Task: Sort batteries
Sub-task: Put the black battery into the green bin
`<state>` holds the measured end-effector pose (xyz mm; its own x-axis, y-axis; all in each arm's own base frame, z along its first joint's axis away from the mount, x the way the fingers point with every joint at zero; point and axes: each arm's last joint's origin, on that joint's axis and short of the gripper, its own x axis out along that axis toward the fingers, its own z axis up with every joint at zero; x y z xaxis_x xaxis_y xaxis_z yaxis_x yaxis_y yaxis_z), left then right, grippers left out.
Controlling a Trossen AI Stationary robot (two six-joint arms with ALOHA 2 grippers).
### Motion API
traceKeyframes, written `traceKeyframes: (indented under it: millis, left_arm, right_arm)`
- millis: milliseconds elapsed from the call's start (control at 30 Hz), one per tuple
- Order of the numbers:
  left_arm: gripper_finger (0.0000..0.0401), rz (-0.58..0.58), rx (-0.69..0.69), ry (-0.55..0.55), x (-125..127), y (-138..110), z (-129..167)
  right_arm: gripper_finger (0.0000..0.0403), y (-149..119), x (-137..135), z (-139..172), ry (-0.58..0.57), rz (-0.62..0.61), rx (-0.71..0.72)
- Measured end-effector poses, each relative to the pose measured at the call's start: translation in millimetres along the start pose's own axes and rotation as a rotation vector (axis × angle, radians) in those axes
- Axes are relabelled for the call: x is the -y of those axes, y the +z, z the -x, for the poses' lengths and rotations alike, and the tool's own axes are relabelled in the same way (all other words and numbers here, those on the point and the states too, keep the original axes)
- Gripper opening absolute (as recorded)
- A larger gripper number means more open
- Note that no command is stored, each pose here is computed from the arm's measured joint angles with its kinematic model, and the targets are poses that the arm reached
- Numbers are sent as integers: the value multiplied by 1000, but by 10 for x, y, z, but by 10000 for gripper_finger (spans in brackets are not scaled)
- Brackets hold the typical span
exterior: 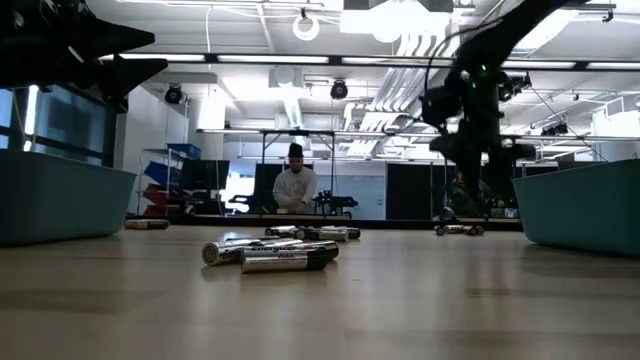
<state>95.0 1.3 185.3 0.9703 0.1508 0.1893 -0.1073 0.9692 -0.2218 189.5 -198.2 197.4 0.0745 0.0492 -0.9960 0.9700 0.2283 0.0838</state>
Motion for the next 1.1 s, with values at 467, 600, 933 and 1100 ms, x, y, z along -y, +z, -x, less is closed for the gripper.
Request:
traceKeyframes:
  millis: [467,600,933,1100]
  left_arm:
    - [202,1,20,104,-30,5,2]
    - [202,11,21,105,-31,5,2]
    - [202,35,22,106,-31,3,2]
    - [202,45,23,107,-32,4,2]
  right_arm:
    - [191,93,12,-364,64,-78,119]
    - [173,111,10,-434,52,-79,99]
    - [131,199,-24,-586,53,-81,104]
    - [83,197,-15,-597,30,-79,105]
